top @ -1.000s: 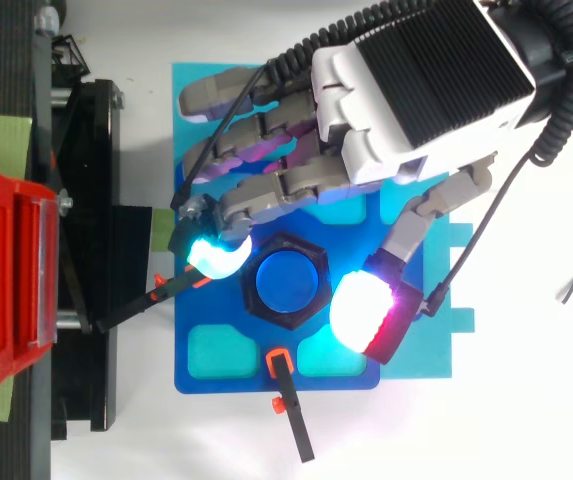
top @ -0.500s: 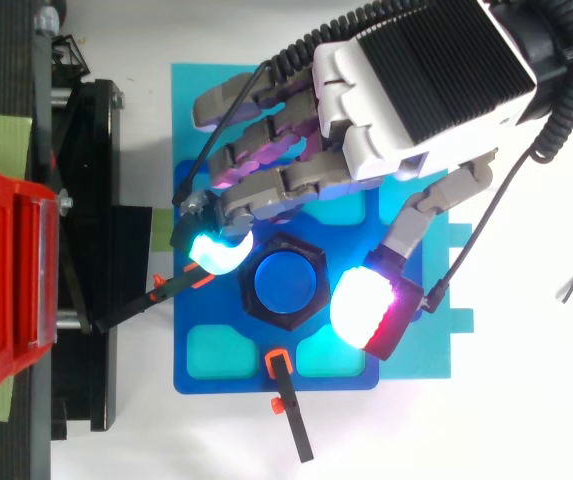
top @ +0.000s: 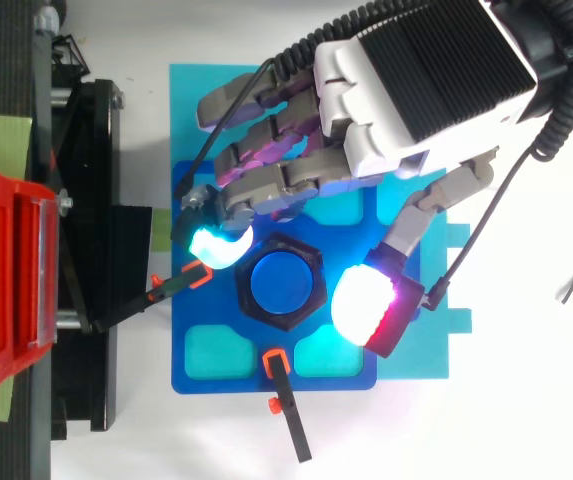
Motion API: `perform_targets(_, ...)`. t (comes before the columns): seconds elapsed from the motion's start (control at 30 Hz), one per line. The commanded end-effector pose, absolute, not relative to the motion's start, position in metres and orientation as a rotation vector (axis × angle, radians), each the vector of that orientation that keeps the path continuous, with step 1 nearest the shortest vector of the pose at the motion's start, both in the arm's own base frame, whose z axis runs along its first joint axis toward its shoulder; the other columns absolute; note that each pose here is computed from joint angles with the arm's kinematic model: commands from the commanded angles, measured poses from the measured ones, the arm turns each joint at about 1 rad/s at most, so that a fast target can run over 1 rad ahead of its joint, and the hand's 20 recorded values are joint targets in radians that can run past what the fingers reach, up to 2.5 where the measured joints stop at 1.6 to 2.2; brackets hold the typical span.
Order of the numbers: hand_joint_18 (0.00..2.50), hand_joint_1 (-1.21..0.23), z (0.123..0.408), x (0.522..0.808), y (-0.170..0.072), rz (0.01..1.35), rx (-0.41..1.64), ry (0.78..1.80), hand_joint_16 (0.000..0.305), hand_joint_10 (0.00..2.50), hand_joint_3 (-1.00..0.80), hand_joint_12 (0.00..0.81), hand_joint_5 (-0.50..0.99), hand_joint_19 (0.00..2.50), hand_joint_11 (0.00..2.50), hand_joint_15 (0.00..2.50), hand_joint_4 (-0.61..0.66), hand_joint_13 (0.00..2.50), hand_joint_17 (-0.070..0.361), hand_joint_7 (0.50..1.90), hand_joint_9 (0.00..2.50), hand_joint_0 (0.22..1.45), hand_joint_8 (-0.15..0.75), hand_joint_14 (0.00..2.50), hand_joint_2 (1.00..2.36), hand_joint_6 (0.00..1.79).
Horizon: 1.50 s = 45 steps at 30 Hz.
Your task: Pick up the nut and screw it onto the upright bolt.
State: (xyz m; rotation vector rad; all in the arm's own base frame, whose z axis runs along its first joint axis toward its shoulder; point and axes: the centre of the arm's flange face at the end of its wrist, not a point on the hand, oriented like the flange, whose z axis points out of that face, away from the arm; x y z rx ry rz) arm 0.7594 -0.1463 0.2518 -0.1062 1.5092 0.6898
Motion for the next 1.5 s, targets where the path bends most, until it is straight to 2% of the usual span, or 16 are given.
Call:
perform_targets(0.0,0.33,-0.26,0.251,0.7587,-0.1465,0.691,-0.104,1.514,0.041,0.0,-0.5,0.368,-0.06,0.02,0.0,0.02,0.22,0.66,0.091,1.07,1.08,0.45,0.279,0.0,1.0,0.5)
perform_targets(0.3,0.28,-0.27,0.2505,0.7577,-0.1476,0.692,-0.099,1.524,0.043,0.0,-0.5,0.372,-0.1,0.02,0.0,0.0,0.22,0.61,0.098,0.88,0.98,0.44,0.276,0.0,1.0,0.5)
perform_targets(0.73,0.25,-0.28,0.2478,0.7566,-0.1475,0.689,-0.098,1.534,0.044,0.0,-0.5,0.374,-0.09,0.02,0.0,0.01,0.23,0.59,0.099,0.88,0.96,0.44,0.276,0.0,1.0,0.5)
perform_targets(1.33,0.26,-0.33,0.2449,0.7547,-0.1438,0.689,-0.101,1.556,0.043,0.0,-0.5,0.367,-0.06,0.05,0.0,0.02,0.25,0.61,0.097,1.06,0.99,0.46,0.284,0.0,1.0,0.5)
perform_targets(1.47,0.27,-0.43,0.2449,0.7549,-0.1426,0.691,-0.101,1.557,0.044,0.0,-0.5,0.372,-0.07,0.04,0.02,0.03,0.23,0.62,0.099,1.15,0.99,0.45,0.287,0.0,1.0,0.5)
